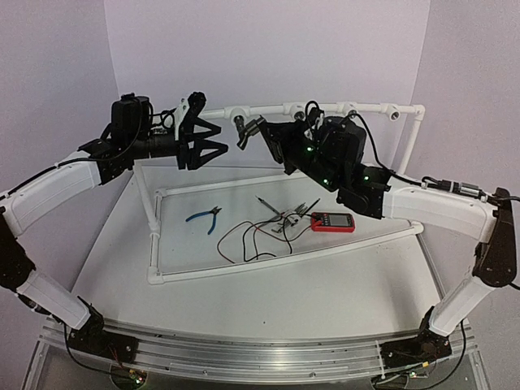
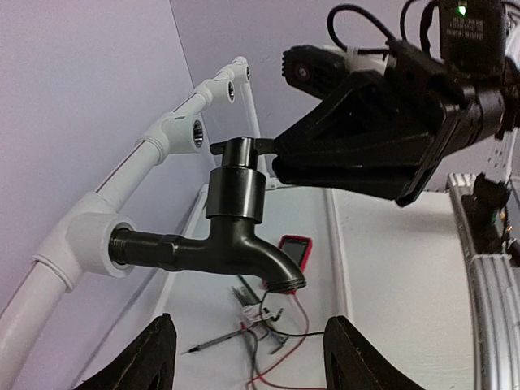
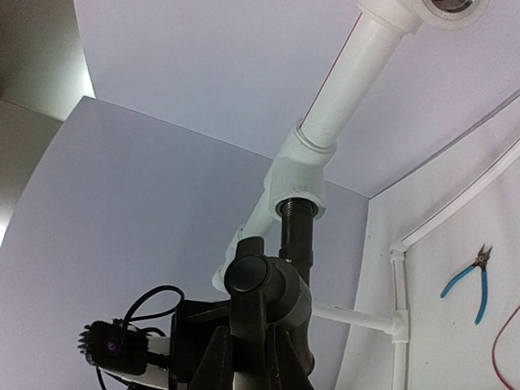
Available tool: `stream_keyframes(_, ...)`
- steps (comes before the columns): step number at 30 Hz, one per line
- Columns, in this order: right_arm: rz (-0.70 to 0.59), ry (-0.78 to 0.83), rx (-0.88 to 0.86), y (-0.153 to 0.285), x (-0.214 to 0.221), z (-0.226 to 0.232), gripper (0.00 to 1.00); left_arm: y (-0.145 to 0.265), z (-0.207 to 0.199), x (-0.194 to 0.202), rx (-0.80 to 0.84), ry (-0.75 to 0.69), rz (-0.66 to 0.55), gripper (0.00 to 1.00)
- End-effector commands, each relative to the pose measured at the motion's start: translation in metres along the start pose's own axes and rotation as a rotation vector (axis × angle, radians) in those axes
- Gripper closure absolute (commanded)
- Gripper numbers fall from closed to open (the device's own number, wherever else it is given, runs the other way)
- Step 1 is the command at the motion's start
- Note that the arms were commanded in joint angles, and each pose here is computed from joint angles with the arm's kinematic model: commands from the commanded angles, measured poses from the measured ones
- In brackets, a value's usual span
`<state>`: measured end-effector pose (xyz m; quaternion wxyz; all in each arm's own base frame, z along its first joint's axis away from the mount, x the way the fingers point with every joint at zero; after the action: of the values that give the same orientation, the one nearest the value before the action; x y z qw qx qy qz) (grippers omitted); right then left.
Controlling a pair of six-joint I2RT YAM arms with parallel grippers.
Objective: Install the water faucets
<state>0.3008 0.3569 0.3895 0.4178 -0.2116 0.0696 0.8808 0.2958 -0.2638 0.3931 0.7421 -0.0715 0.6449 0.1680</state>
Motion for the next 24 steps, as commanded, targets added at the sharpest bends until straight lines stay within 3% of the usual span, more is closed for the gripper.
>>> stream_keyframes(1,-0.04,-0.125,0.149,-0.007,0.002,-0.064,1.0,0.006,-0.015,-0.01,0.119,0.439,-0.038,0.37)
stream_keyframes(4,-0.036,-0.174,0.133,-0.009,0.005,-0.072,1.0,0.002,-0.017,0.001,0.145,0.498,-0.029,0.33)
stream_keyframes(8,-0.04,-0.258,0.114,-0.009,0.008,-0.082,1.0,-0.007,-0.014,0.01,0.161,0.465,-0.02,0.27)
stream_keyframes(15,-0.029,-0.276,0.114,-0.013,0.013,-0.088,1.0,-0.029,-0.008,-0.004,0.179,0.377,-0.034,0.26)
stream_keyframes(21,-0.013,-0.287,0.125,-0.014,0.018,-0.093,1.0,-0.041,-0.002,-0.017,0.175,0.369,-0.052,0.34)
stream_keyframes(24,-0.01,-0.289,0.128,-0.014,0.018,-0.095,1.0,-0.041,0.0,-0.022,0.167,0.361,-0.063,0.44)
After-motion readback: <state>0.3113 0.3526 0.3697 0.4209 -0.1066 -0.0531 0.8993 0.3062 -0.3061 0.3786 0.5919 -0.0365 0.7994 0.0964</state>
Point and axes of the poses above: each gripper's point midway between its finger pads, its own y axis back along the fingers, its own z axis along the line the jaws close on, x = y × z, the point moved 6 cm from there along y, back along the fingers, and after that the axes turned 5 degrees about y, right-handed, at the moved point
